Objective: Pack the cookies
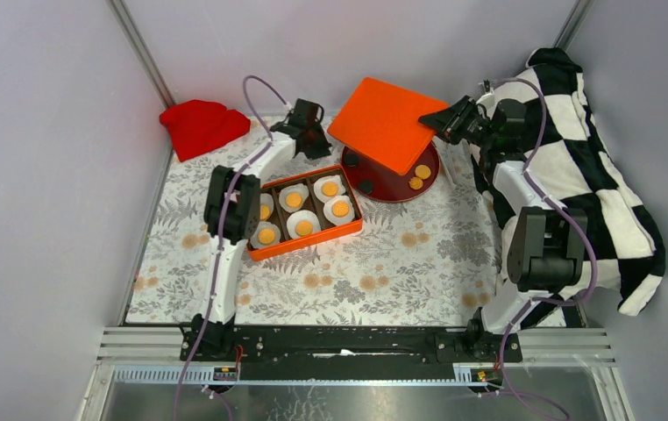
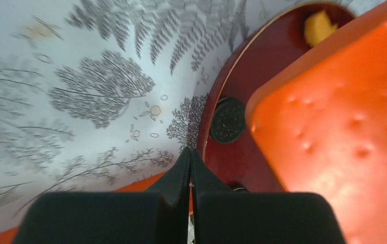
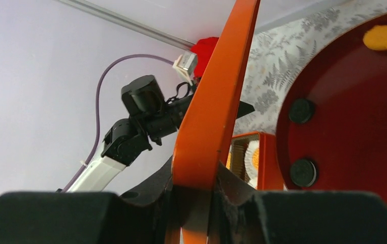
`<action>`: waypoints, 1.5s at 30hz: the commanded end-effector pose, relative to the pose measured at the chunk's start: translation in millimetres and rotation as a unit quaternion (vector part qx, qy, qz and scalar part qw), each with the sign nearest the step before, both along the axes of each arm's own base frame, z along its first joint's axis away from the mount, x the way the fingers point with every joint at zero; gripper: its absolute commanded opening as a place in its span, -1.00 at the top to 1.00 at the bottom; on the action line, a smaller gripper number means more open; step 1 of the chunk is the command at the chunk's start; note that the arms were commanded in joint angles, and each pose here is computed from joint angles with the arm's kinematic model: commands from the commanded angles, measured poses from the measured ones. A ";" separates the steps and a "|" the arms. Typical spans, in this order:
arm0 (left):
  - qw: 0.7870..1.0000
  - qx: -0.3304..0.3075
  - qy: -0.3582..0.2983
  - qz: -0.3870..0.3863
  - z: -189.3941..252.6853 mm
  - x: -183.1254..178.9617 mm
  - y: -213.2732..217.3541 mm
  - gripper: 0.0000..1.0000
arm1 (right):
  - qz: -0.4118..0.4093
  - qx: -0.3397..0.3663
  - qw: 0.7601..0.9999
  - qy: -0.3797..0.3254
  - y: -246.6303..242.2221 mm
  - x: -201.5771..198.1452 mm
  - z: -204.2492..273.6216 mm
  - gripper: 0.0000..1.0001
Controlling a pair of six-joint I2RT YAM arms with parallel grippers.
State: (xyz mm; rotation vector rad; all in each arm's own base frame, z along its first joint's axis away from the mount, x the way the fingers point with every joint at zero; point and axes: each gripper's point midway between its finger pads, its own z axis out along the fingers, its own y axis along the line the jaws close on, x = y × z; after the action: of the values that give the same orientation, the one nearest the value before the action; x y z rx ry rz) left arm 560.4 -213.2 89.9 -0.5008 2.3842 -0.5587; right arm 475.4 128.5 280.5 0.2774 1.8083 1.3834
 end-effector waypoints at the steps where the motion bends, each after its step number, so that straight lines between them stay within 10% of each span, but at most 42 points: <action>1: 0.999 -0.009 0.005 -0.038 -13.3 -0.8 -25.9 1.00 | -0.013 -0.048 0.994 -0.096 -3.0 -22.6 55.4 1.00; 20: 0.989 -0.048 0.066 -0.120 -28.7 -108.8 -66.1 1.00 | -0.016 -0.053 0.992 -0.114 -3.9 -48.6 75.2 1.00; 33: 0.976 0.087 -0.168 0.107 219.4 -136.1 69.7 1.00 | 0.152 0.120 0.978 -0.078 27.7 -77.0 76.0 1.00; 45: 0.954 0.160 -0.151 0.204 184.0 -214.5 146.2 1.00 | 0.378 0.165 0.910 0.050 179.4 -122.8 4.0 1.00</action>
State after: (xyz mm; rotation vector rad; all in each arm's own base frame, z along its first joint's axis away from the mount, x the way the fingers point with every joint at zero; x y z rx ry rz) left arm 362.9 -100.5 305.6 -0.6142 1.9310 -0.2512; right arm 390.8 263.8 254.7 0.1035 1.9072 2.1885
